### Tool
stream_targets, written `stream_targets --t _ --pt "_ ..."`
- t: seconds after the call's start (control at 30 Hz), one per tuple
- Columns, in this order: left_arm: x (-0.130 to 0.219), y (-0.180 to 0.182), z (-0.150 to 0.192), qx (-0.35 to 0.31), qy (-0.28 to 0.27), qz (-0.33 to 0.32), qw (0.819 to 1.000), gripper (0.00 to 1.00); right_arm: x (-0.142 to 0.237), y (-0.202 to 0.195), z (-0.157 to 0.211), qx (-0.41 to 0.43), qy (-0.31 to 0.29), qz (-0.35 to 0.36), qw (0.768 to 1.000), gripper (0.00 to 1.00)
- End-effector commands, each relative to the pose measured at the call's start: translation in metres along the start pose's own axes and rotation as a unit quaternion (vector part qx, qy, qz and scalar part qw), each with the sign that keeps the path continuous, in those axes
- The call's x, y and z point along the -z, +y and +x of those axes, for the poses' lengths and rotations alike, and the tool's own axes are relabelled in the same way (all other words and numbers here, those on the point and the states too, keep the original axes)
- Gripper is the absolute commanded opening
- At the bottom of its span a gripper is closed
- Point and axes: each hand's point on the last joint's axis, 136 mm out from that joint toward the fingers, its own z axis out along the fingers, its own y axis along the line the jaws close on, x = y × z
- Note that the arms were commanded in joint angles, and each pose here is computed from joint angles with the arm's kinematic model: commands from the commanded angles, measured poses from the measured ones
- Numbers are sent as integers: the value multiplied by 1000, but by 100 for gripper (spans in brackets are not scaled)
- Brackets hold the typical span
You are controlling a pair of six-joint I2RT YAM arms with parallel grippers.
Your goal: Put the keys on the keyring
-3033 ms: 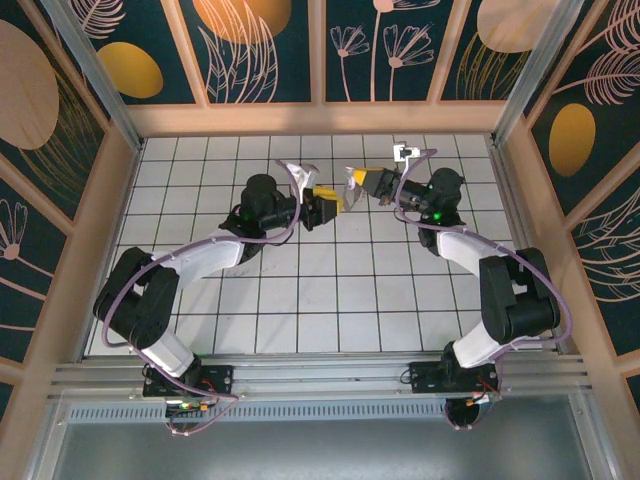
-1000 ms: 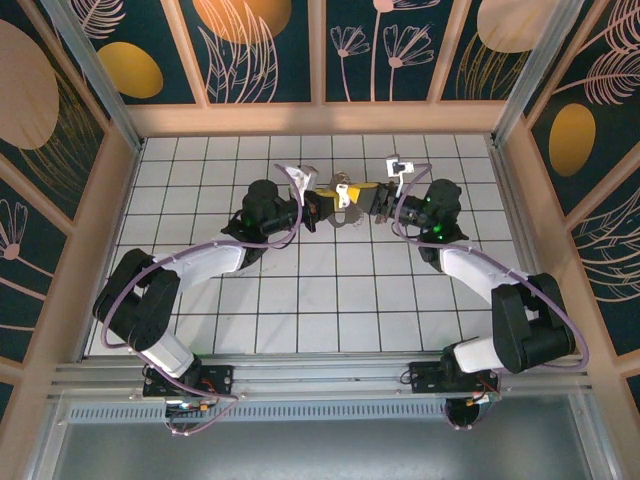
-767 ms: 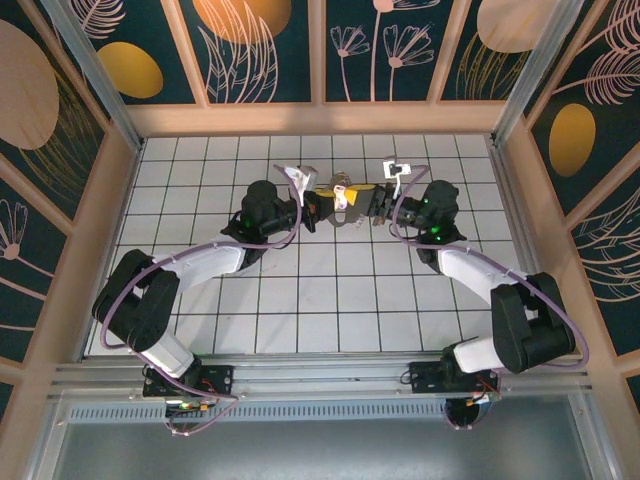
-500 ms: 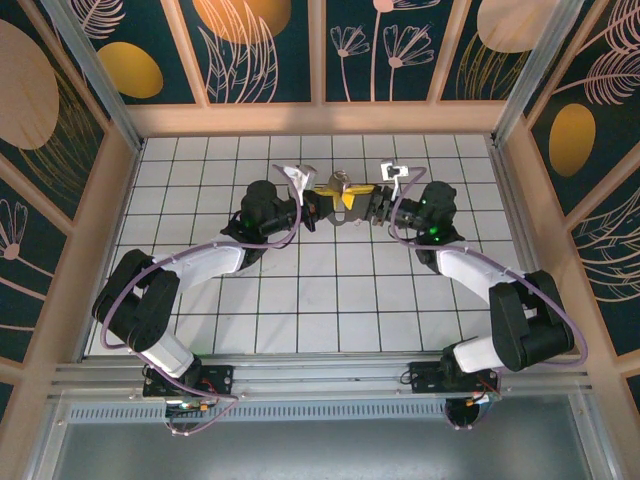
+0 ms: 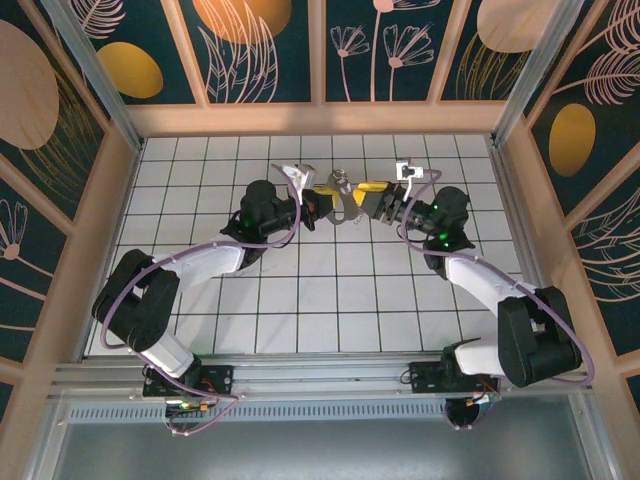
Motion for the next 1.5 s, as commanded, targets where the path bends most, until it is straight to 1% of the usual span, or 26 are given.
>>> stream_targets --t 0.0,0.3,0.57,0.67,0.97,1.07,1.13,1.2,1.27,1.3,1.47 --pt "6 -13 -22 -15 -34 24 999 0 -6 5 -23 8 -28 -14 999 40" --pt "4 -16 -21 -15 -30 32 999 0 -20 0 -36 7 -31 -27 999 40" --pt "4 -17 -20 -15 -30 36 999 0 -34 -5 -33 -1 -16 -40 999 38" --pt "4 -16 -19 -14 -28 34 999 0 -37 -2 -31 1 -12 -47 999 34" --pt "2 -14 -18 -14 -25 32 999 0 -37 11 -33 13 -9 -60 998 13" --pt "2 -15 -18 -14 -25 32 999 0 -36 15 -35 18 -12 -63 998 10" --pt "2 -14 -18 -13 -24 32 999 0 -35 18 -35 21 -12 -67 997 13" --pt "2 -15 -18 -14 -24 33 999 0 -35 21 -36 23 -13 -69 997 23" --pt "2 -15 -18 -14 -24 33 999 0 -37 22 -36 23 -11 -72 997 28" --pt "2 -15 -19 -14 -25 33 999 0 -38 23 -36 23 -10 -73 997 30" --pt "2 -15 -18 -13 -24 34 999 0 -45 20 -33 19 -4 -75 997 30"
